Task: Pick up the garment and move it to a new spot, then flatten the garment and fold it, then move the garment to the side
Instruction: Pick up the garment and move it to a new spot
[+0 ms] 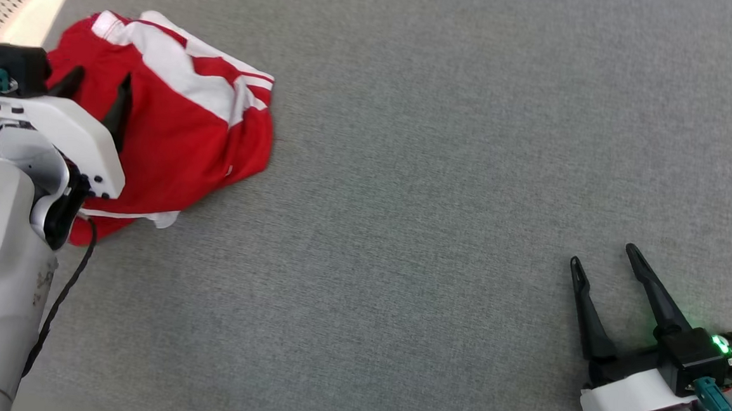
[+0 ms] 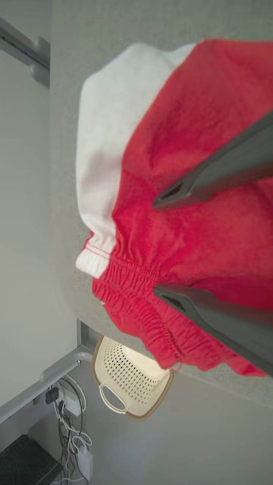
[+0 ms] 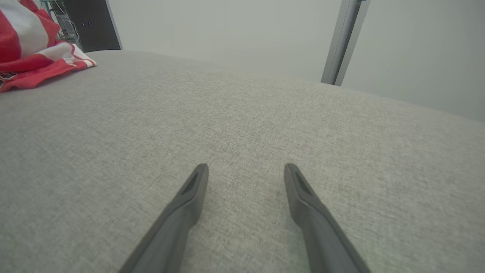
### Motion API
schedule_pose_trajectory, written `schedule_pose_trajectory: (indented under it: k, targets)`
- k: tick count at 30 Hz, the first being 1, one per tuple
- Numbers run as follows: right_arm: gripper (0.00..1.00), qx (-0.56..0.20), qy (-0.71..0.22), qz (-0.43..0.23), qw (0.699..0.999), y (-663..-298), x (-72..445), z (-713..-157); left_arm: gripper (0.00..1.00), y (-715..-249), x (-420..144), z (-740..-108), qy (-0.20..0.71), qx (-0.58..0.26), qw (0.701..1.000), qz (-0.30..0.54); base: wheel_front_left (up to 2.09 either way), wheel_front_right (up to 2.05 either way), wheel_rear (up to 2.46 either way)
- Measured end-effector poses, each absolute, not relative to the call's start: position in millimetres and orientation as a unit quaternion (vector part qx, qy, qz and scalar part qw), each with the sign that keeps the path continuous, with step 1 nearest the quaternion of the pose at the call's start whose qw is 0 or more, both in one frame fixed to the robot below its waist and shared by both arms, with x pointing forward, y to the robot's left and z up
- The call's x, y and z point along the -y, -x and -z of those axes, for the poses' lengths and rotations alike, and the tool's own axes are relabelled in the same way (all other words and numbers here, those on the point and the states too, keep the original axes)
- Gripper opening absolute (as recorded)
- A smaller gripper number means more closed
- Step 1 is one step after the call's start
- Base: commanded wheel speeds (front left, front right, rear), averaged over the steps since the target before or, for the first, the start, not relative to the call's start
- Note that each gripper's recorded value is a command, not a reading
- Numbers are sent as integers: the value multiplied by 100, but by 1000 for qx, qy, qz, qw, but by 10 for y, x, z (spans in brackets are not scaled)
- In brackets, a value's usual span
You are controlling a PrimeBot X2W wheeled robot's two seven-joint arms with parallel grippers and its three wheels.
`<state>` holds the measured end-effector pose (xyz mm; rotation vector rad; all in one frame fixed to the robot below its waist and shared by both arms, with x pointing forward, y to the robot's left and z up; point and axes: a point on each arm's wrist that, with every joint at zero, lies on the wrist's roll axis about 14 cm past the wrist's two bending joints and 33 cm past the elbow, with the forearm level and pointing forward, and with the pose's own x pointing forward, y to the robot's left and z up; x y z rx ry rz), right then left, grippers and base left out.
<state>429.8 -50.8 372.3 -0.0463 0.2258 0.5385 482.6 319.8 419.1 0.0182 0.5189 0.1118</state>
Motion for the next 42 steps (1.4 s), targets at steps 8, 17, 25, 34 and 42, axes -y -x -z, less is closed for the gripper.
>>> schedule_pose_trajectory:
  k: [8, 17, 25, 34, 42]
  targets:
    - [100, -119, 15, -259, 958, -4317, 541, -3638, 100, -4646, -3139, -3677, -16, -326, 944, -39, 0, 0, 0]
    - [100, -111, 14, -265, 958, -4321, 488, -3713, 0, -4551, -3027, -3721, -15, -303, 953, -18, 0, 0, 0]
    - [100, -90, 1, -257, 962, -4232, 419, -3980, 0, -4718, -3051, -4459, -35, -153, 988, -1, 0, 0, 0]
    - [100, -59, -15, -235, 970, -4006, 460, -4347, 0, -4864, -2861, -5712, -31, 23, 999, 34, 0, 0, 0]
    - [100, -21, -46, -169, 984, -3896, 862, -4674, 0, -5003, -2044, -6352, 23, 116, 984, 131, 0, 0, 0]
